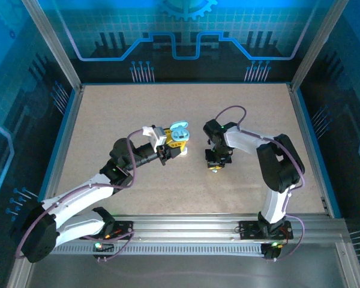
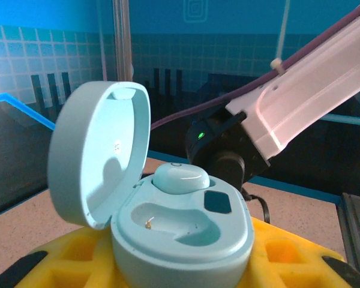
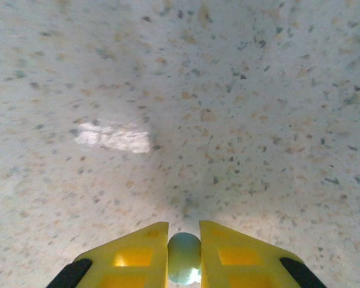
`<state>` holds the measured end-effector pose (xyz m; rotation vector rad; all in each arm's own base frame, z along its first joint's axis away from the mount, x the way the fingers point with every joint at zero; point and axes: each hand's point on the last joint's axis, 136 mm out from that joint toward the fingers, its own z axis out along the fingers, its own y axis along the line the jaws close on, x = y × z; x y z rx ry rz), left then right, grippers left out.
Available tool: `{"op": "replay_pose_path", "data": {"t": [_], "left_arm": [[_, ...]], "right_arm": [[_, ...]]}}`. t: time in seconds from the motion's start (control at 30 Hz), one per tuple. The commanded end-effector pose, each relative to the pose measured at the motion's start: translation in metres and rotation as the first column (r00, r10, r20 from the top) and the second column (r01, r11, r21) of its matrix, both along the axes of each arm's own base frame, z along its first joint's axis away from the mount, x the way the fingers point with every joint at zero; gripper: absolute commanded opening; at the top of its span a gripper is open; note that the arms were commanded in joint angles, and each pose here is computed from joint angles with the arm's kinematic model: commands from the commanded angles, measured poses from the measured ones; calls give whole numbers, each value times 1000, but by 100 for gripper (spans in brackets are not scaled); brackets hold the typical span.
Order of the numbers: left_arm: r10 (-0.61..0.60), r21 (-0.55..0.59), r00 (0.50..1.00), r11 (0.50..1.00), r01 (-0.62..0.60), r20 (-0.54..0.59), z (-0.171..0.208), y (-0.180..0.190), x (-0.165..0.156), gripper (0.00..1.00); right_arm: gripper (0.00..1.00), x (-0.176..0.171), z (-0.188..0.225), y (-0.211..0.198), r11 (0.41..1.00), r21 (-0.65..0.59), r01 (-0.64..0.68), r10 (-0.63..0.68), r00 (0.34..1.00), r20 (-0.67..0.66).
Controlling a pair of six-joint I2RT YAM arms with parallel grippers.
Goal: Insert wireless bluetooth earbuds into charging case
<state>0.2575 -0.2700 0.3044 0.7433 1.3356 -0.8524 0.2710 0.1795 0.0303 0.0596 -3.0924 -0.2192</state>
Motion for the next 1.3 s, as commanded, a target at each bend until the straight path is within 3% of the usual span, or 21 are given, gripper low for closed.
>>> {"op": "replay_pose_path", "data": {"t": [0.0, 0.6, 1.27], "left_arm": [[8, -21, 1000, 1000, -8, 26, 9, -2, 2, 36], [91, 20, 995, 996, -90, -33, -29, -9, 36, 36], [74, -7, 997, 997, -74, -28, -47, -33, 56, 36]], "right_arm": [[17, 6, 41, 4, 997, 72, -11, 6, 997, 73], [18, 11, 189, 26, 921, 375, -102, -39, 936, 350], [18, 3, 268, 54, 797, 566, -211, -76, 895, 440]]}}
